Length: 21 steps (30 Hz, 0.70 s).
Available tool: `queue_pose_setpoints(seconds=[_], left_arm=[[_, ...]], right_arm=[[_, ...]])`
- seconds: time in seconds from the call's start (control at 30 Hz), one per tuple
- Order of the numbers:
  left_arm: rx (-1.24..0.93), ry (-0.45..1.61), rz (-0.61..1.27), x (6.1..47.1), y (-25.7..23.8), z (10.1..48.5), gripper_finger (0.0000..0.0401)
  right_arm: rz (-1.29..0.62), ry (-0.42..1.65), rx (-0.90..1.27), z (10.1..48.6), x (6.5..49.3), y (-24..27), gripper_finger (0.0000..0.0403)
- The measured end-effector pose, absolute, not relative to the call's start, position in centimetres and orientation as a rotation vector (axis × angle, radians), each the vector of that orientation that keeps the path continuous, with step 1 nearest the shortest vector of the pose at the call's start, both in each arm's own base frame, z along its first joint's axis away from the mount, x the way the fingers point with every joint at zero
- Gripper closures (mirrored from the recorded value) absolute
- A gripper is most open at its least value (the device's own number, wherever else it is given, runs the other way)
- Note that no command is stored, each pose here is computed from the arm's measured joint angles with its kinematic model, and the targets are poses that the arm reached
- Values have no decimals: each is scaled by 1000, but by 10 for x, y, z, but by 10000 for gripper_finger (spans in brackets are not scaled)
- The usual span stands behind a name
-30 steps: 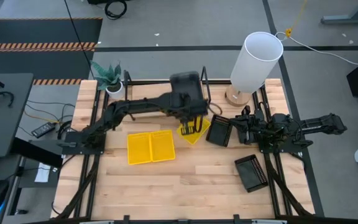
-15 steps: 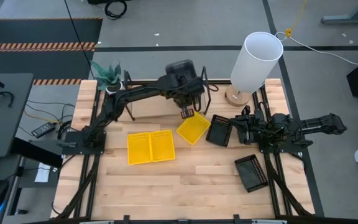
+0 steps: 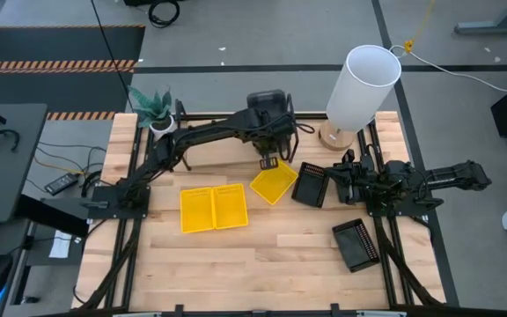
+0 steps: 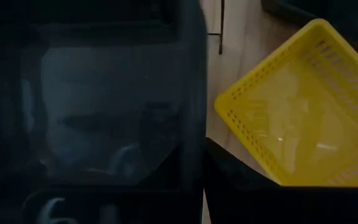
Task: Stack baskets on shelf by color
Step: Put the stacked large black bins on the shelf
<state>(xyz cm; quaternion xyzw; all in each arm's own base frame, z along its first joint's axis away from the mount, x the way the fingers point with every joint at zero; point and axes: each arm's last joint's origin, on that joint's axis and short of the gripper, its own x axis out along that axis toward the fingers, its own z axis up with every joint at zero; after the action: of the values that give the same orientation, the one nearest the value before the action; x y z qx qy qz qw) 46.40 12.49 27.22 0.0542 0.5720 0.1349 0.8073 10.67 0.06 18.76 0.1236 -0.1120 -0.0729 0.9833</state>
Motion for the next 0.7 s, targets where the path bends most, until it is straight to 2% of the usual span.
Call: queue_pose_setpoints(seconds=[0.4, 0.7], left_arm=[[146, 1300, 262, 472, 126, 244, 372], [156, 1304, 252, 473, 126, 242, 379]], right_arm=[[-146, -226, 249, 188, 107, 1, 387], [-147, -226, 249, 188, 107, 1, 387]])
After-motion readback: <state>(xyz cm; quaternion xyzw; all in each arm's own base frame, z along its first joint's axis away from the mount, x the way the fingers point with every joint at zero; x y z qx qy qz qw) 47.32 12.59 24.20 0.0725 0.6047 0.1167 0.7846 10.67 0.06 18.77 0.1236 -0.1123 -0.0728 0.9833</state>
